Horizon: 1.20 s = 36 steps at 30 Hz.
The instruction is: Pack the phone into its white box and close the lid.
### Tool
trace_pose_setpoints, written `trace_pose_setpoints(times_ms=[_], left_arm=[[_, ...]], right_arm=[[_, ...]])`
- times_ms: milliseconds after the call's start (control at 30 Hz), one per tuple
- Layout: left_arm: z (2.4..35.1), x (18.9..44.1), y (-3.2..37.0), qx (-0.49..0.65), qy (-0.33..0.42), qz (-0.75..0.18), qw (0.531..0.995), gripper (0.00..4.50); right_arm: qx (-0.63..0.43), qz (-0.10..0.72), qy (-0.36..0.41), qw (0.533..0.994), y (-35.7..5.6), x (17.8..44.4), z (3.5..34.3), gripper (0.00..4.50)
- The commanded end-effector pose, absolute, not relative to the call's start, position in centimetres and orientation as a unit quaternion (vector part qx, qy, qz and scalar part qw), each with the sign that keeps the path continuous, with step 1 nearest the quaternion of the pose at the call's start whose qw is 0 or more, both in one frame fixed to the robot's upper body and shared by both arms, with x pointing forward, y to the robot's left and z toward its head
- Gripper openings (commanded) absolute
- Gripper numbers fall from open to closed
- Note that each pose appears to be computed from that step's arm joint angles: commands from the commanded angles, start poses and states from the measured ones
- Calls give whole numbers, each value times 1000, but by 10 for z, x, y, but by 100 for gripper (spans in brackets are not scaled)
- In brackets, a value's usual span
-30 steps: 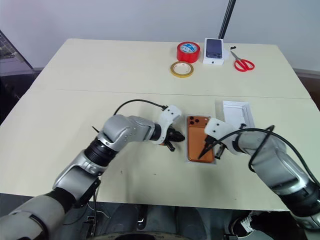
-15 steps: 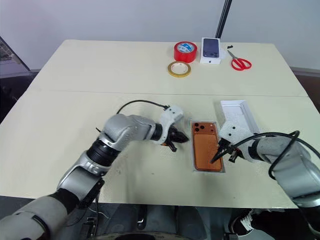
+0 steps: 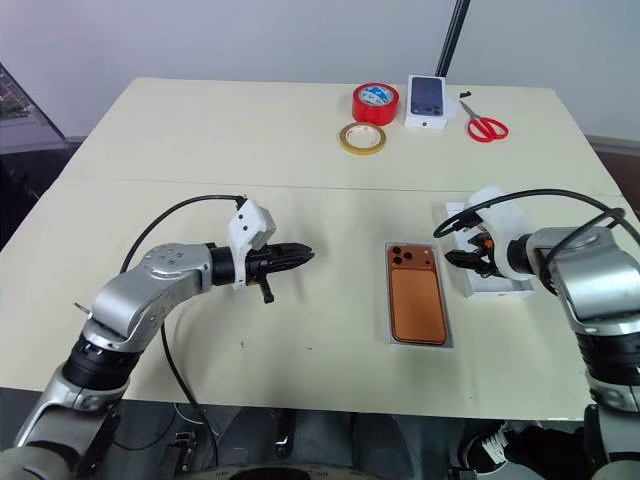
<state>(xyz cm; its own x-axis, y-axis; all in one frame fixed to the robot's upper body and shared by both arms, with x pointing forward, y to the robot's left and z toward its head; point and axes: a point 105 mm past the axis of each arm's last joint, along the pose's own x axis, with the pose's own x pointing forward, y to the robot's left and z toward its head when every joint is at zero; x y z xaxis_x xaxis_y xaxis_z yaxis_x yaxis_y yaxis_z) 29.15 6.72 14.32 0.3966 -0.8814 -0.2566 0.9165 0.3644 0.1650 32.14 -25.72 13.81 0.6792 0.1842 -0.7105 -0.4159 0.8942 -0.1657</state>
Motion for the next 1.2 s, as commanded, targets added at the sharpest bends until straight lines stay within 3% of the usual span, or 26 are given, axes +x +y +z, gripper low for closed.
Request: trace_pose_setpoints(times_ms=[33,100,233,400,533,700,867,1000,1200], left_arm=[[145,270,56,196,16,-596,779,46],[143,264,53,202,8,-606,769,46],[142,256,47,189,-2,-616,765,46],[147,253,43,169,-14,-619,767,46],[150,262,51,159,-15,-598,786,46],[153,295,74,128,-7,-527,840,46],[157,316,84,120,-10,-497,859,46],[157,321,87,129,-11,-498,858,46],[158,319,79,128,-20,-511,850,46]], right_arm=[[-121,122,383,907,-266,332,134,258],[-117,117,390,906,-266,333,131,199],[-104,110,393,907,-265,334,131,4],[-87,90,378,917,-269,334,142,4],[-24,115,302,946,-256,333,190,4],[77,289,211,931,-202,314,227,4],[163,438,210,859,-130,276,215,4],[283,410,226,837,-91,258,199,4],[418,263,257,831,-72,243,172,4]])
